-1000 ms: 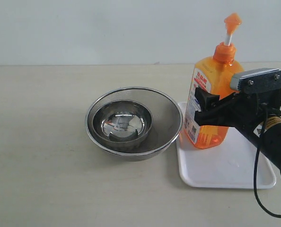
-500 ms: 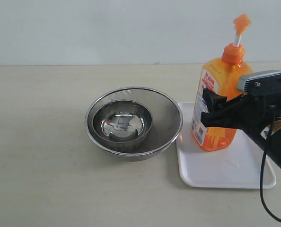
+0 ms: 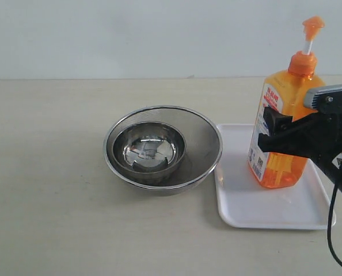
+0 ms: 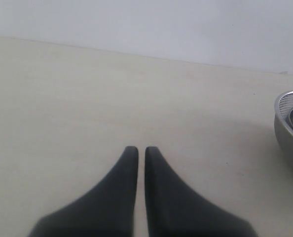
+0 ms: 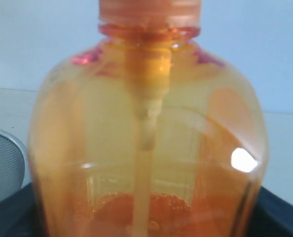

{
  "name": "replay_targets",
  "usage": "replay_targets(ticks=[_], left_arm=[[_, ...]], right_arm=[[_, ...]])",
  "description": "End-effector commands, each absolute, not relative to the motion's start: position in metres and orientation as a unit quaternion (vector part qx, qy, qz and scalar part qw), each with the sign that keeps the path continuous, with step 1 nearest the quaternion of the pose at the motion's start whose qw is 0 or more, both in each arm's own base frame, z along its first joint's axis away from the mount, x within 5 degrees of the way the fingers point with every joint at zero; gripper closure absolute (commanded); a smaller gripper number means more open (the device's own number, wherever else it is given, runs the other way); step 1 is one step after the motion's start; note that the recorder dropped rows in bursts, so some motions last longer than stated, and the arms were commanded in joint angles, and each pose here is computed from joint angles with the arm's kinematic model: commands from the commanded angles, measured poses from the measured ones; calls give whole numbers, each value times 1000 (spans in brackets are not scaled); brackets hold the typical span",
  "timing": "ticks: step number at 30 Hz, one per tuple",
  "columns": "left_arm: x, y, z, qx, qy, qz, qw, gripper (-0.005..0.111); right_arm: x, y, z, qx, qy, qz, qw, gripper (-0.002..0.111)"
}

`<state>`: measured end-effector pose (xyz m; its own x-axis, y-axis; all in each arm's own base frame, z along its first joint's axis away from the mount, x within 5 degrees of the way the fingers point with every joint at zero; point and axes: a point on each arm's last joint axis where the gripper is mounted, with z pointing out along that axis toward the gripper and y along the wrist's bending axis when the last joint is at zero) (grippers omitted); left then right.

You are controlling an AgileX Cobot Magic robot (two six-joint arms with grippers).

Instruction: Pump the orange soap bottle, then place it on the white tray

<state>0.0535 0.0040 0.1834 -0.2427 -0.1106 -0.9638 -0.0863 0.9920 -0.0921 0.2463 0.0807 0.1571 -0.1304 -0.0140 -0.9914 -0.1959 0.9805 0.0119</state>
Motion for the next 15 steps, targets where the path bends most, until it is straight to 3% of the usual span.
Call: replay_targets(ticks=[1,15], left_arm=[[53,4,182,-65,788,-10,612,102],[53,4,182,-65,788,-10,612,102]], right_arm=[[247,79,172,-63,709,62,700,108],[249,87,144,-65,743,68,662,108]])
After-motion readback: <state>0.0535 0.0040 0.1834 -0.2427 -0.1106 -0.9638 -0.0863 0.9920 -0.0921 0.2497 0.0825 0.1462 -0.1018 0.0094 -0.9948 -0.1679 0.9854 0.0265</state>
